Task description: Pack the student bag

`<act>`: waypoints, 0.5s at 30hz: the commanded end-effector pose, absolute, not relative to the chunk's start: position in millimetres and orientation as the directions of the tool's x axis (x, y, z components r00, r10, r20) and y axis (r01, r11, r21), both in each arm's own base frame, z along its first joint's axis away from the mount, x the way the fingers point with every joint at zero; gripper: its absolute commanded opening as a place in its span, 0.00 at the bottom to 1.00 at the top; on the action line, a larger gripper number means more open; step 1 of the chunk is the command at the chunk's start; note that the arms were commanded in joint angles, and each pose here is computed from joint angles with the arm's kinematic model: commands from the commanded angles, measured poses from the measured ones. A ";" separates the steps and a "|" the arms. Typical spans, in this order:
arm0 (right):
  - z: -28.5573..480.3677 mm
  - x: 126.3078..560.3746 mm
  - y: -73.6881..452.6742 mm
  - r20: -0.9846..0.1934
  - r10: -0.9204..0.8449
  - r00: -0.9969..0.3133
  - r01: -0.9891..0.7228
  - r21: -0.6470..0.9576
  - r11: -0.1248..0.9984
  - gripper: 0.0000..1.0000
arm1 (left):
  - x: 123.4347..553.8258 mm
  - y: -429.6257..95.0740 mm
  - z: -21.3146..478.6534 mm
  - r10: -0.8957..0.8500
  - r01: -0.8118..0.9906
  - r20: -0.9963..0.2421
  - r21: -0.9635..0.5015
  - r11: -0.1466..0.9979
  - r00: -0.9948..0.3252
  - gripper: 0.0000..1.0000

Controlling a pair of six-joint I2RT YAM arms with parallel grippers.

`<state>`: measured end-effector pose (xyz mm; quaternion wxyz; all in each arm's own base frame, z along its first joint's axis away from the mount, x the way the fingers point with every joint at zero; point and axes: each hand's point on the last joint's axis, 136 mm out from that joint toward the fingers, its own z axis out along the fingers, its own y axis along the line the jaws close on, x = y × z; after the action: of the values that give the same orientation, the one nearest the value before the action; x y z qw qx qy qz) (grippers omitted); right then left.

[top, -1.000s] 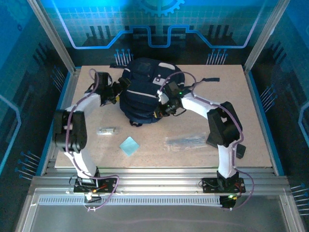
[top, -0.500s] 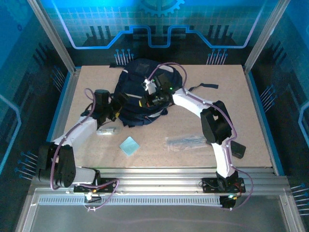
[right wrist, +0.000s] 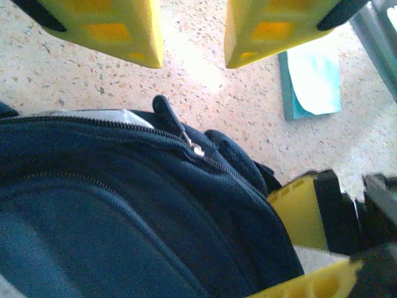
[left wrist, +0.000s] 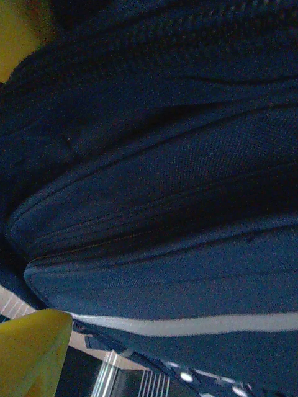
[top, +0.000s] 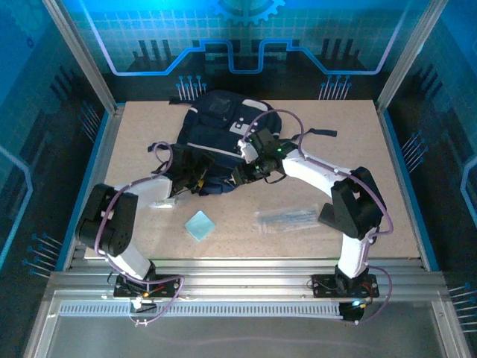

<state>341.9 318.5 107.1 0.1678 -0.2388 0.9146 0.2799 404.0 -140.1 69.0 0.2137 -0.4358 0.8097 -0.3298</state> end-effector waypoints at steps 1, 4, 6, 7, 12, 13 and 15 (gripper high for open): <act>89.0 329.7 323.1 -0.429 -0.418 -0.801 -0.582 0.397 0.709 0.37 | 424.4 -143.4 63.7 -0.858 -0.550 -0.071 -0.740 0.387 -0.508 0.81; 78.9 336.7 330.6 -0.442 -0.427 -0.789 -0.599 0.397 0.696 0.40 | 422.3 -142.2 46.9 -0.859 -0.567 -0.046 -0.734 0.375 -0.510 0.60; 73.0 342.4 335.7 -0.446 -0.431 -0.784 -0.606 0.397 0.689 0.42 | 419.3 -141.0 40.5 -0.862 -0.574 -0.028 -0.735 0.361 -0.506 0.43; 71.3 344.2 338.8 -0.446 -0.436 -0.782 -0.610 0.403 0.682 0.42 | 417.6 -140.1 38.7 -0.862 -0.575 -0.024 -0.735 0.358 -0.506 0.36; 64.4 358.4 342.8 -0.459 -0.444 -0.770 -0.620 0.370 0.692 0.43 | 413.9 -139.4 44.3 -0.852 -0.562 -0.028 -0.740 0.369 -0.522 0.10; 65.1 361.8 341.2 -0.463 -0.447 -0.766 -0.621 0.352 0.700 0.43 | 414.1 -140.0 46.9 -0.849 -0.556 -0.031 -0.743 0.372 -0.527 0.02; 67.6 365.7 337.2 -0.474 -0.452 -0.756 -0.627 0.323 0.709 0.44 | 415.8 -140.8 54.1 -0.843 -0.545 -0.034 -0.749 0.377 -0.536 0.00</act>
<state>351.5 332.0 53.7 0.1487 -0.2785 0.9147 0.2521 405.4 -143.2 43.3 0.1879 -0.4472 0.8052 -0.3412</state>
